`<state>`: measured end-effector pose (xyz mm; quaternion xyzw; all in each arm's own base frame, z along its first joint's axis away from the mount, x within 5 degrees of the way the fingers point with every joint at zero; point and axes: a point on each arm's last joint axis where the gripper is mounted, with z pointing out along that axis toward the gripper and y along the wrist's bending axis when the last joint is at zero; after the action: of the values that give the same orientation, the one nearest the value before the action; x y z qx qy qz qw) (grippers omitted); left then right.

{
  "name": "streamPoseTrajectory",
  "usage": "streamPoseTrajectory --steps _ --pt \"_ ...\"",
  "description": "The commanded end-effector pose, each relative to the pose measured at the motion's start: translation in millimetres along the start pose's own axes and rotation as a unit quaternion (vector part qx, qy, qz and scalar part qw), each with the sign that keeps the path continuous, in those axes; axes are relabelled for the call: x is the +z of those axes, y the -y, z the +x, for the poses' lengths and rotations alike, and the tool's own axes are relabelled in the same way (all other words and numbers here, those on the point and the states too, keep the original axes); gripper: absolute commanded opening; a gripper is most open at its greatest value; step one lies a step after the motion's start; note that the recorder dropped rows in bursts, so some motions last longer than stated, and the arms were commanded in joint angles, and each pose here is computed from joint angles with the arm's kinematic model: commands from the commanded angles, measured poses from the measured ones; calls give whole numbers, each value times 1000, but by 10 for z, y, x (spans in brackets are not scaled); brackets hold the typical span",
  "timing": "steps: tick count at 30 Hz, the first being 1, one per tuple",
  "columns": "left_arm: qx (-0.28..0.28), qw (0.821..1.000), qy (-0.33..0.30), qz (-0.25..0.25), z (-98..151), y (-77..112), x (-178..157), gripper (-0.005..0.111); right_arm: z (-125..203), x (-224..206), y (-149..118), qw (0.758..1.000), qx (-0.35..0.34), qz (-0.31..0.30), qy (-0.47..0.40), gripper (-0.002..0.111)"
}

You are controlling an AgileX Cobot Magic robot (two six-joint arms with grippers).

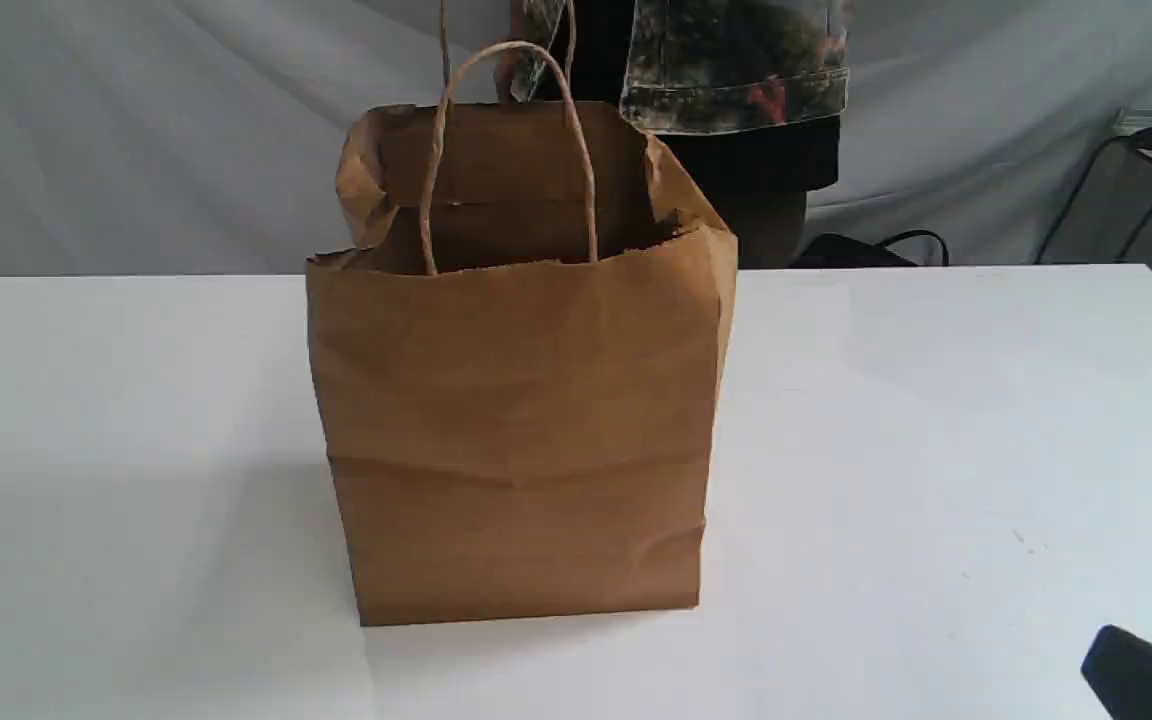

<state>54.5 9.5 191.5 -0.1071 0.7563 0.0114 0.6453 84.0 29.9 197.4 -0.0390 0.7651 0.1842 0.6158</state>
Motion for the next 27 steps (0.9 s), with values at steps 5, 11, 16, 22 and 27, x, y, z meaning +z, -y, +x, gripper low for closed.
streamPoseTrajectory --steps 5,11,16,22,27 --pt "-13 1000 -12 2 36 -1 1 61 14 -2 8 1000 3 3 -2 78" --pt "-12 1000 -12 2 36 -1 1 61 14 -2 8 1000 3 3 -2 78" --pt "-12 1000 -12 2 36 -1 1 61 14 -2 8 1000 4 3 -2 78" --pt "-12 1000 -12 2 36 -1 1 61 14 -2 8 1000 4 3 -2 78" --pt "-12 1000 -12 2 36 -1 1 61 13 -2 3 1000 -9 0 -2 78"
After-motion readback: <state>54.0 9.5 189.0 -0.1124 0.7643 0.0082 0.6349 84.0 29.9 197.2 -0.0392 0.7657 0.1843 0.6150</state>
